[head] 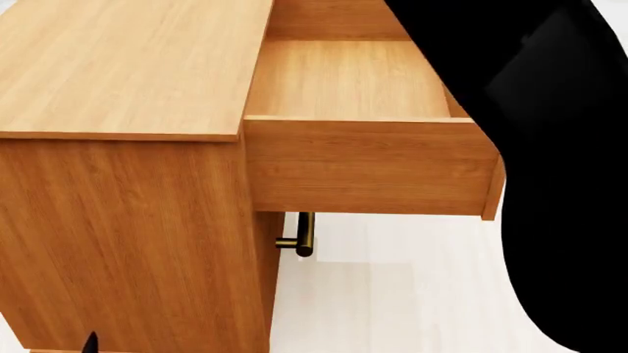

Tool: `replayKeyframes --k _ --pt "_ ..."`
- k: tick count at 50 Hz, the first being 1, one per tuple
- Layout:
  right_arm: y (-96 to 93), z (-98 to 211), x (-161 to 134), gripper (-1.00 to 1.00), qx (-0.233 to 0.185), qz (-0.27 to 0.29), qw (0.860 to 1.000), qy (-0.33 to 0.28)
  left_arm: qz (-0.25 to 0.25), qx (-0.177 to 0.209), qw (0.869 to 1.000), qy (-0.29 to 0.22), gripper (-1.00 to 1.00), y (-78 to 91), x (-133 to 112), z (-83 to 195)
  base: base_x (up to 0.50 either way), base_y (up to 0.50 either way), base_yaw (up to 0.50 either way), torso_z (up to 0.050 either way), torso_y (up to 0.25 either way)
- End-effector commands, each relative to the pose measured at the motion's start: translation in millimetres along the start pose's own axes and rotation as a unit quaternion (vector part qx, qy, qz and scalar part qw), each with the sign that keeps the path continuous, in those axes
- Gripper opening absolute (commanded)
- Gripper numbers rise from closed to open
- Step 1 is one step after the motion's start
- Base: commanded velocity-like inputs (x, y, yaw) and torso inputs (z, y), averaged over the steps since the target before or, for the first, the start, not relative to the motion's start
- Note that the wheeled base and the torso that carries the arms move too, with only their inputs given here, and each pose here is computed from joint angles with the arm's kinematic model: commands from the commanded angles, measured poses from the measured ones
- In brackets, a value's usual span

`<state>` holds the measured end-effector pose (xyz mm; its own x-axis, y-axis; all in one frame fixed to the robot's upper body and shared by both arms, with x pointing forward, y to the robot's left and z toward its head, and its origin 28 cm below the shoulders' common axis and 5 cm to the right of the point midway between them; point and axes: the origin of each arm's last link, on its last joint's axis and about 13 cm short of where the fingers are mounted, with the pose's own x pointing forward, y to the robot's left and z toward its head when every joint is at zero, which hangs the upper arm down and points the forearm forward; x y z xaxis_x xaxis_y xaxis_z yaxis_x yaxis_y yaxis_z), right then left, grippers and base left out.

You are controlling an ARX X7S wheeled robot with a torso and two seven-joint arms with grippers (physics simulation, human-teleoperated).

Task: Put the bowl on top of the cabinet.

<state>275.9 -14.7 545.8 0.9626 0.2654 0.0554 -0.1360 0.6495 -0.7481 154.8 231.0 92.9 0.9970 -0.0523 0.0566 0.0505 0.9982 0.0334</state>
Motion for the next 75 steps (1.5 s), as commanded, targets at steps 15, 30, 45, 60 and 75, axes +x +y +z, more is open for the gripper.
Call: replayKeyframes --k 15,30,45,60,75 --pt "46.5 8 7 -1.00 -0.036 0.063 0.996 -0.044 0.000 -0.001 1.000 -0.005 1.00 2.6 -2 3 0.00 0.00 0.00 0.000 0.000" --pt "76.1 1 17 -1.00 -0.047 0.123 0.989 -0.069 -0.005 0.003 1.000 -0.010 1.00 2.8 -2 4 0.00 0.00 0.00 0.000 0.001" --pt "97.6 -25 42 -1.00 -0.043 0.162 0.983 -0.073 0.007 0.039 0.999 -0.020 1.00 3.7 6 -4 0.00 0.00 0.00 0.000 0.001" --pt "113.3 -46 56 -1.00 -0.033 0.189 0.979 -0.064 0.005 0.037 0.999 -0.006 1.00 5.5 13 -9 0.00 0.00 0.00 0.001 0.001" --pt "130.4 -57 57 -1.00 -0.037 0.214 0.975 -0.038 -0.003 0.035 0.999 -0.023 1.00 4.6 3 -1 0.00 0.00 0.00 0.000 0.001"
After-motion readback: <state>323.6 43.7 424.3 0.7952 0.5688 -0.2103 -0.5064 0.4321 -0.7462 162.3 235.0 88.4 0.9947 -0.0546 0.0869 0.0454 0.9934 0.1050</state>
